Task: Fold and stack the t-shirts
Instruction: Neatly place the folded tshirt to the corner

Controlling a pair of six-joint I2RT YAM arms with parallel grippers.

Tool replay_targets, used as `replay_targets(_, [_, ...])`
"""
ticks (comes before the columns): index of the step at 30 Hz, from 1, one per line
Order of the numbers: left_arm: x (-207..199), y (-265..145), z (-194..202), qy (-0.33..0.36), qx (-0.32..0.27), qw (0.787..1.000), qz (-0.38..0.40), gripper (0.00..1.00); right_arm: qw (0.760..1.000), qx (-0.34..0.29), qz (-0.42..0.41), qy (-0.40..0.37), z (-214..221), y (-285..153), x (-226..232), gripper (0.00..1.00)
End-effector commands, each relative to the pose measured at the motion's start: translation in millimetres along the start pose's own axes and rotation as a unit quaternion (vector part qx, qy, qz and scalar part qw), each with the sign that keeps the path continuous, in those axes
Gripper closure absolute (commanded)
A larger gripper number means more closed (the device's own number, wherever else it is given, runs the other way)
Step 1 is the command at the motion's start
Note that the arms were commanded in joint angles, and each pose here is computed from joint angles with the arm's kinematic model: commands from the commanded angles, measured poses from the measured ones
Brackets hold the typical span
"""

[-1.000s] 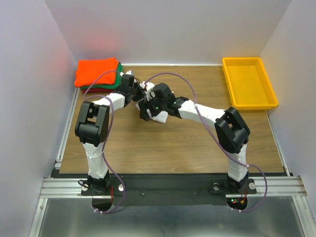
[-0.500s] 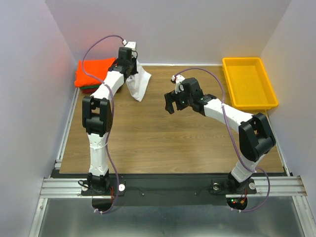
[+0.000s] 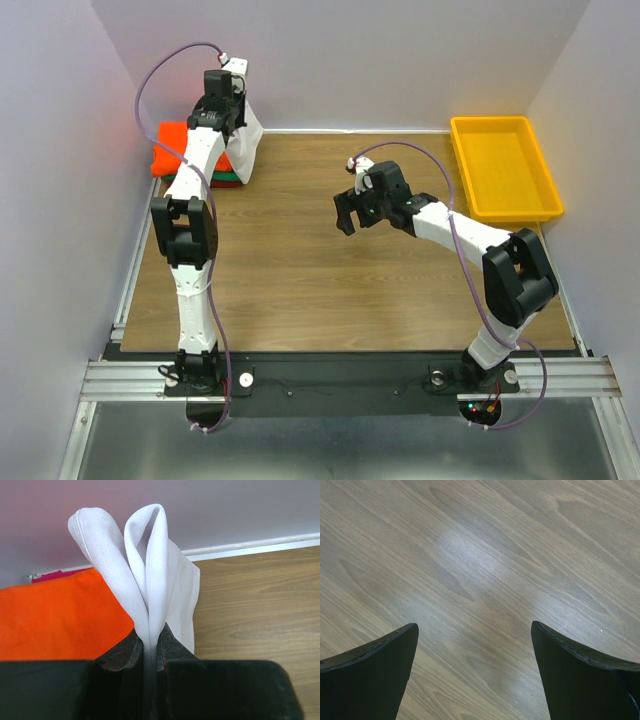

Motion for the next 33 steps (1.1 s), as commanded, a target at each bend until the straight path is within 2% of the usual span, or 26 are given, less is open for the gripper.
replay_targets(1, [22.7,-40.7,-54.6,0.018,-0.078,0.997,-0.021,1.00,1.000,-0.028,-0.010,-0.009,-14.1,-9.3,4.6,0.00])
replay_targets(15, [43.7,-87.2,-93.7,-0.018,-0.151,0.988,0.003,1.00,1.000,-0.022,-0.008,-0.004,-10.5,-5.5,3.2,0.00])
replay_targets(20, [51.4,-94.2,-98.7,-0.018,-0.160,0.987,-0.004,1.00,1.000,-0.019,-0.010,-0.003,-9.4,-3.8,3.2,0.00])
replay_targets(29, [66.7,-76.8,-79.8,-0.032,-0.144,0.989,-0.001,1.00,1.000,-0.014,-0.006,0.000,-6.8,0.6,1.8,0.00])
replay_targets(33, [80.7,-57.4,-55.8,-0.049,-0.122,0.991,0.003,1.00,1.000,-0.011,-0.004,0.001,-6.3,3.7,0.4,0.00])
Point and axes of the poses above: each gripper's point midway between its finger pads, its own y axis out along the fingers, its own x axis along the line the jaws close on, z = x × y, the point moved 7 cm from there along -y, back along the fingers, and after that the axes turned 13 degrees about y, right-handed, at the moved point
